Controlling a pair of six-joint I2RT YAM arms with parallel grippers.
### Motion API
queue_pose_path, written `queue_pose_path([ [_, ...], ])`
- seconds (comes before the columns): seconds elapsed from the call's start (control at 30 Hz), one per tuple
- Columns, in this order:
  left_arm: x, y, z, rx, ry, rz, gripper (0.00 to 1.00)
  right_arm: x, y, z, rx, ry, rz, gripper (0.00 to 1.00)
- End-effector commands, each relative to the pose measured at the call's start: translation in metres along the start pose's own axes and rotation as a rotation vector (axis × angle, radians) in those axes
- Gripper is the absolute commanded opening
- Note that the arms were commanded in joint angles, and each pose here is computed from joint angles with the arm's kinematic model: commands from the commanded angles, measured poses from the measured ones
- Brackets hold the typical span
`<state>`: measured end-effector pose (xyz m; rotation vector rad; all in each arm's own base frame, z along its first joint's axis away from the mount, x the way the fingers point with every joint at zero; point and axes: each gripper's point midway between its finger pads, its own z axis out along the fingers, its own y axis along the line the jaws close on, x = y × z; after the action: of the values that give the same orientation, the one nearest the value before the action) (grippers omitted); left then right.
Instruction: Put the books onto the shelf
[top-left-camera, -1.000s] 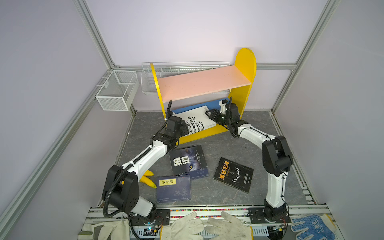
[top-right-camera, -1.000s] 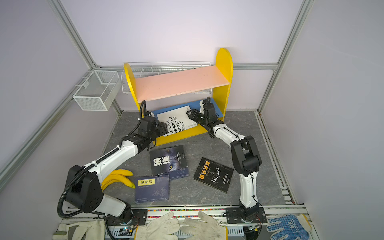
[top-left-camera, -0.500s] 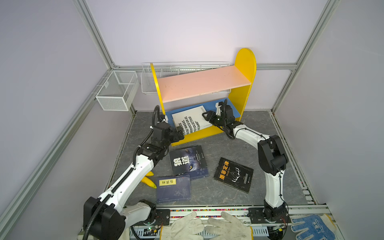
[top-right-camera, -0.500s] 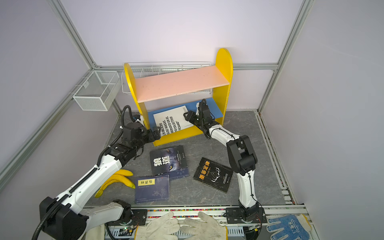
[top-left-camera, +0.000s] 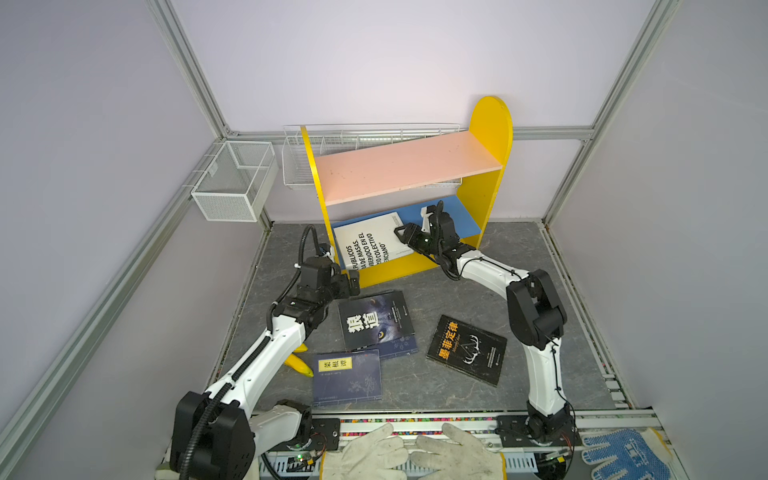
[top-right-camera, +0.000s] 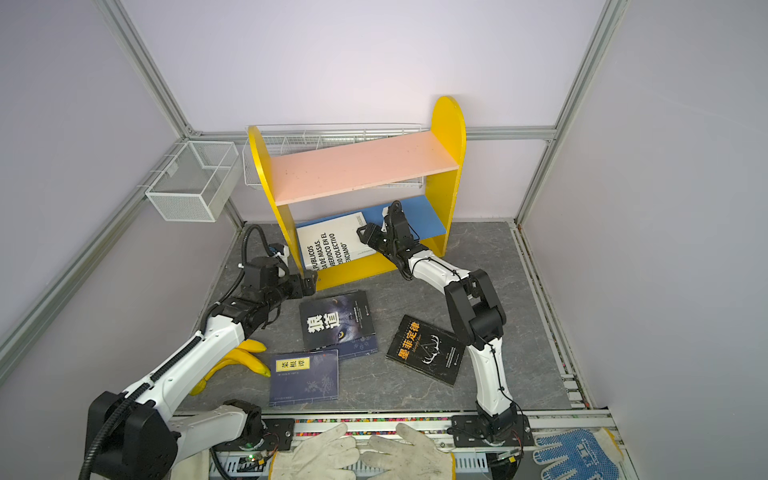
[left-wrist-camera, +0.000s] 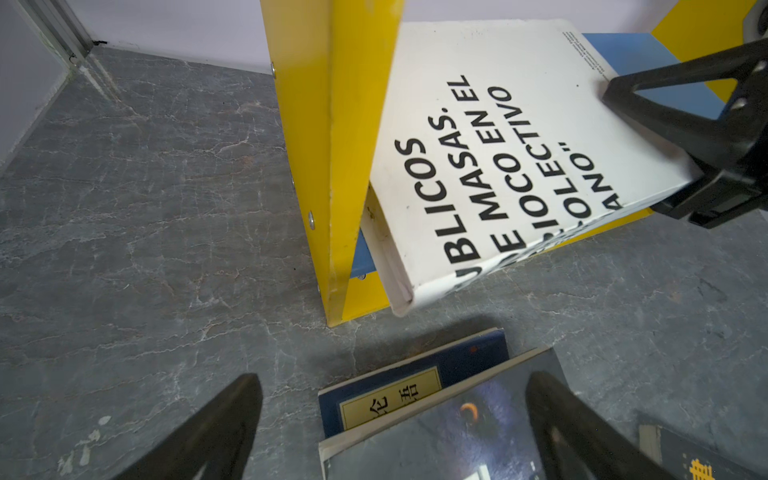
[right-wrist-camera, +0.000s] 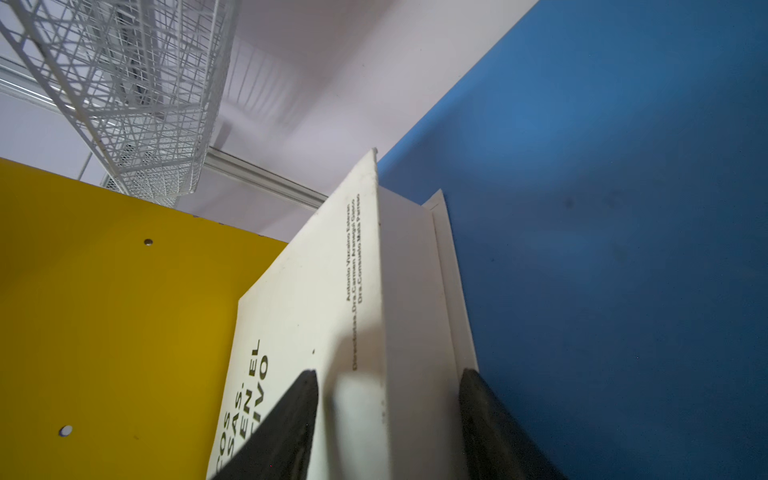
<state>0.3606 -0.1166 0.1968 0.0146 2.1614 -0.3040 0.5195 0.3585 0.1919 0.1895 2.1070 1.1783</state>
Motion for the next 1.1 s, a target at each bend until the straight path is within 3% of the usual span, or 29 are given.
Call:
queue_pose_path([
  [0.0,-0.014,0.003,0.012,-0.001,-0.064,0.005,1.0,-0.001,0.011,0.007,-0.056,-0.001,-0.011,0.58],
  [0.27,-0.019,0.015,0.033,-0.051,-0.073,-0.023,0.93,-0.001,0.018,0.014,-0.084,0.014,-0.028,0.56],
  [0.6,-0.02,0.042,0.037,-0.094,-0.108,-0.119,0.86,0.008,0.022,0.027,-0.102,0.044,-0.049,0.51],
  [0.83,-0.017,0.039,0.027,-0.068,-0.113,-0.124,0.88,0.01,0.023,0.024,-0.1,0.054,-0.054,0.5],
  [1.07,-0.025,0.029,-0.004,-0.009,-0.158,-0.133,0.92,0.006,0.025,0.023,-0.093,0.049,-0.08,0.52],
])
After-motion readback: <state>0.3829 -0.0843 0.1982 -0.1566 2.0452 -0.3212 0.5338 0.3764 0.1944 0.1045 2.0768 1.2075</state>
